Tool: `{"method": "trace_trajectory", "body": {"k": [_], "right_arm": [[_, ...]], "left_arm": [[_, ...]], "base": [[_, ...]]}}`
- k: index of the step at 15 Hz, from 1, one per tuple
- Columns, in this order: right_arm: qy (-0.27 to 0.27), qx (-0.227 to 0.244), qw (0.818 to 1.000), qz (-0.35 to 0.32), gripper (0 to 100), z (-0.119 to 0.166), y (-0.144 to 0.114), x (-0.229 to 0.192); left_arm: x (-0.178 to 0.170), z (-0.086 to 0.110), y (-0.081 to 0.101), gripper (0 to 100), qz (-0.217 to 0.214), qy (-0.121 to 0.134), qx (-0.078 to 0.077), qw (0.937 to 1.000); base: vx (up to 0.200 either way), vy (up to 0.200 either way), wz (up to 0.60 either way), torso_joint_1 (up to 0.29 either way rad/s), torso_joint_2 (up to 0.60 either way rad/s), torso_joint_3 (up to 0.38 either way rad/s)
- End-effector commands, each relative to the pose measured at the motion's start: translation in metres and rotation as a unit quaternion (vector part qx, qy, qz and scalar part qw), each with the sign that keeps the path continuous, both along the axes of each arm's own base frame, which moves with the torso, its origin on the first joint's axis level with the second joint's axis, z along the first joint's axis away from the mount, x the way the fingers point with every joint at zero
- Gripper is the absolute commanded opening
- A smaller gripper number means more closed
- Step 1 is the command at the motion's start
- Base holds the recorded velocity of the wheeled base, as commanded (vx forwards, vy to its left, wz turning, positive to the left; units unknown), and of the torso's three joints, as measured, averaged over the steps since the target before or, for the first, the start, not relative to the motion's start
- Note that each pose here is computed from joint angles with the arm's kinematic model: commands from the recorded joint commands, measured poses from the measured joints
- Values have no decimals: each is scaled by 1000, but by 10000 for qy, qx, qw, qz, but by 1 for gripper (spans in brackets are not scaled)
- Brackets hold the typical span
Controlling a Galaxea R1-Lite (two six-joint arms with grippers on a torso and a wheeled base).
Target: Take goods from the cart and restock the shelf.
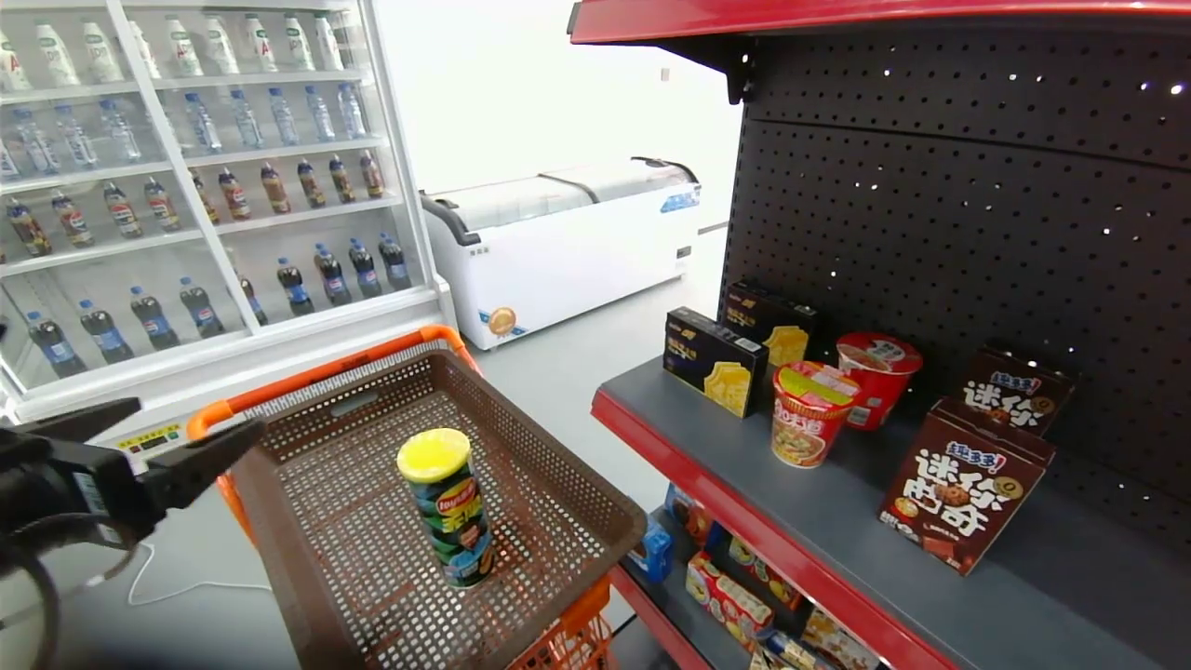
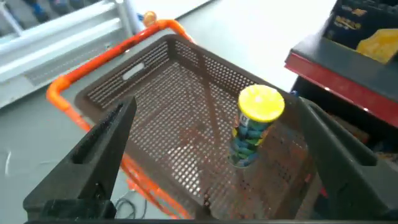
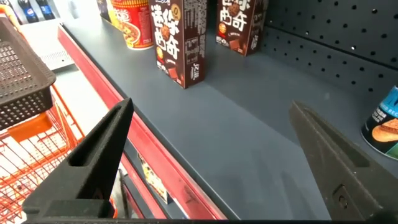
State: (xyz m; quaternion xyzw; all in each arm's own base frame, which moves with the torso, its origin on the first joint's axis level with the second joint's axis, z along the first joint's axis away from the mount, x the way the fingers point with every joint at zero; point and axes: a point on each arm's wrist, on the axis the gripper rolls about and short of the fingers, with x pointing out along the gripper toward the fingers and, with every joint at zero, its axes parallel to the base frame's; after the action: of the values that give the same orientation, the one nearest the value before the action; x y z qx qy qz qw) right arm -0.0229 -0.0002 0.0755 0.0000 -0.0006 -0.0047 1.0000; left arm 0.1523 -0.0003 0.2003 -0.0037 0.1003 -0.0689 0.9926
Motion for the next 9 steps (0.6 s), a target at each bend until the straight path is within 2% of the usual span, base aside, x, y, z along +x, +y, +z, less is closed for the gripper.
{"method": "trace_trajectory", "body": {"k": [1,2,3,4,9], "right_arm": [[6,0,10000,1,100,0,0,0],[6,0,10000,1,100,0,0,0],[6,0,10000,1,100,0,0,0],[6,0,10000,1,100,0,0,0],[6,0,10000,1,100,0,0,0]], "left_arm": [[25,-72,-15,100,-870,1106,-47,9900],[26,-80,-20,100,-1270,1236,-97,9841],[28,-83,-22,100,-1421,1315,-68,9811],[36,-90,-23,100,-1505,1440,69,9780],[65,-105,-28,100,-1597,1775,85,9710]], "base": [[0,0,0,0,0,0],[0,0,0,0,0,0],[0,0,0,0,0,0],[0,0,0,0,0,0],[0,0,0,0,0,0]]}}
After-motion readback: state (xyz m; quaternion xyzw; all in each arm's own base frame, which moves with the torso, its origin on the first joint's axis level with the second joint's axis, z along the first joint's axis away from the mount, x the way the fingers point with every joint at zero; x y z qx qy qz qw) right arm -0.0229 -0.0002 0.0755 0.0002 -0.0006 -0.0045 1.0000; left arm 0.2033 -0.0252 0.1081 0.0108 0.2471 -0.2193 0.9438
